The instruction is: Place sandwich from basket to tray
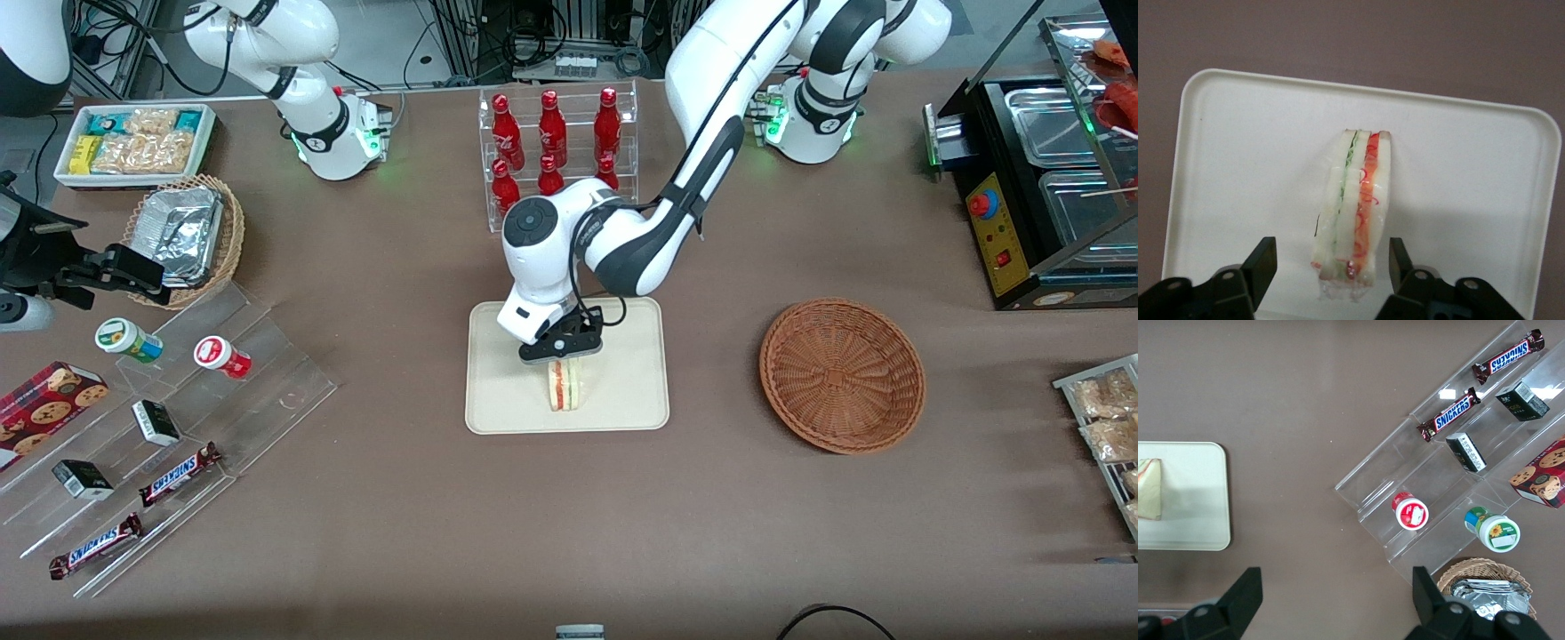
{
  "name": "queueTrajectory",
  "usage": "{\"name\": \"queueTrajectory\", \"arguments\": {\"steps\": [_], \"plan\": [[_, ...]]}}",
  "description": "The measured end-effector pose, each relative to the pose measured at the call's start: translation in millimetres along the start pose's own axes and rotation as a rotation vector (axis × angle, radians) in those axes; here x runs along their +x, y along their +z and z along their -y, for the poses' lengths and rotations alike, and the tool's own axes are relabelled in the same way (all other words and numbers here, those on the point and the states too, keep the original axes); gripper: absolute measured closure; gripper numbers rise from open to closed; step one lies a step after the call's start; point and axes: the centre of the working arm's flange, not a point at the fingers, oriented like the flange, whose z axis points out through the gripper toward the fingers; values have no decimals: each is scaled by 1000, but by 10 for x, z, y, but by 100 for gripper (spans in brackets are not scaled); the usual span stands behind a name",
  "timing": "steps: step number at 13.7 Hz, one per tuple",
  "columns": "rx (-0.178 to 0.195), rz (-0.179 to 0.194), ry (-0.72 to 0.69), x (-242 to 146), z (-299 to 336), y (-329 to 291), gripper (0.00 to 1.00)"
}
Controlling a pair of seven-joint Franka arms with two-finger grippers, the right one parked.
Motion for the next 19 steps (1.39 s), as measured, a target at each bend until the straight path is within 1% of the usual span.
{"name": "queueTrajectory", "arguments": {"steps": [2,3,5,7,8,11,13,17,19], "plan": [[10,-5,-21,113,106,-361,1],[14,-9,-42,214,206,-562,1],[23,-7,-111,559,581,-1014,0],[44,15,-147,922,1117,-1473,1],[53,33,-149,1061,1391,-1683,0],[67,71,-125,1373,2125,-2140,0],[62,100,-82,1516,2540,-2335,0],[24,160,15,1789,3470,-2646,0],[15,186,58,1880,3945,-2756,0]]}}
